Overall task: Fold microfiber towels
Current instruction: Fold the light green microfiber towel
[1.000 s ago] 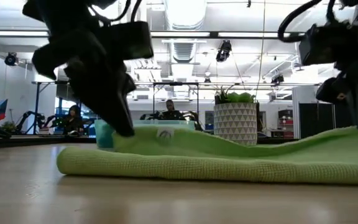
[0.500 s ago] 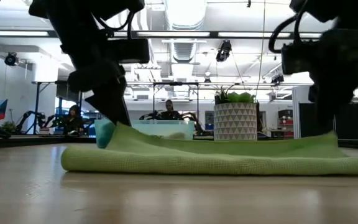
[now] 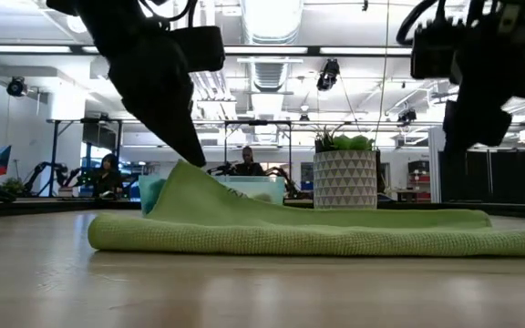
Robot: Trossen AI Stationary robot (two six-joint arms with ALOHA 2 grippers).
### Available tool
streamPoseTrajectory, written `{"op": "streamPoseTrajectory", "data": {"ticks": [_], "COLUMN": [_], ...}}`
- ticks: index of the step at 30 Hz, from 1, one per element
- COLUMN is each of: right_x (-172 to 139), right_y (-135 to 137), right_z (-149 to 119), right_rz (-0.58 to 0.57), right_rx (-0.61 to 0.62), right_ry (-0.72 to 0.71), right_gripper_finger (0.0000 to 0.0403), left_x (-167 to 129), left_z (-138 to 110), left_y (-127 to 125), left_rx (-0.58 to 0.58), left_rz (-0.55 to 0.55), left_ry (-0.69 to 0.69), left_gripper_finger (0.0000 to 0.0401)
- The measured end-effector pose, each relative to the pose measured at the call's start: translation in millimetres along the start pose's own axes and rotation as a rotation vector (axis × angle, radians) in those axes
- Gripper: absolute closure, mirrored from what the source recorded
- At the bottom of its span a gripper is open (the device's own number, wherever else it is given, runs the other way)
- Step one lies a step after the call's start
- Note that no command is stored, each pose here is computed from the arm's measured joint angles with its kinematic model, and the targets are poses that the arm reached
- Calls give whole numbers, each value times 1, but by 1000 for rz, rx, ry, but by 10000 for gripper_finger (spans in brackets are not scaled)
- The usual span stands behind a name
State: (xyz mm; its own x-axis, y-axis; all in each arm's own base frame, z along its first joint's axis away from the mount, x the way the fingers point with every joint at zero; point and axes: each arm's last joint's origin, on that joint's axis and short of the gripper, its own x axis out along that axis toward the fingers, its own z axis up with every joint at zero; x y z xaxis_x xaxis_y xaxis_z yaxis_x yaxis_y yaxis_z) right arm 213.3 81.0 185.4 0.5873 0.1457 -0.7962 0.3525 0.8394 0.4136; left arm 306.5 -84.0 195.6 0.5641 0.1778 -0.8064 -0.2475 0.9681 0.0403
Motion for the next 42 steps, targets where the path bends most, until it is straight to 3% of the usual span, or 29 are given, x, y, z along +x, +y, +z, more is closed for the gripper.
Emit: {"op": "streamPoseTrajectory", "data": {"ticks": [7,14,26,31,42], "right_x": [37,65,58,59,58], "right_y": [1,-9,-12,-15,-42], "right_z": [-7,-13,-3,0,18], "right_rz": [5,-107,-87,-106,-214], "right_rx": [-41,-7,12,24,123], "right_ry": [110,159,98,81,61], "right_gripper_finger": [325,372,375,375,375], "left_x": [1,0,5,12,14], "left_z": [-5,-10,-20,-29,-32], "left_y": [3,6,9,7,7], "left_rx": [12,35,46,27,27], "left_rz": [12,51,63,-57,-70], "left_ry": [44,91,124,145,147], "left_gripper_finger": [239,239,239,242,297]}}
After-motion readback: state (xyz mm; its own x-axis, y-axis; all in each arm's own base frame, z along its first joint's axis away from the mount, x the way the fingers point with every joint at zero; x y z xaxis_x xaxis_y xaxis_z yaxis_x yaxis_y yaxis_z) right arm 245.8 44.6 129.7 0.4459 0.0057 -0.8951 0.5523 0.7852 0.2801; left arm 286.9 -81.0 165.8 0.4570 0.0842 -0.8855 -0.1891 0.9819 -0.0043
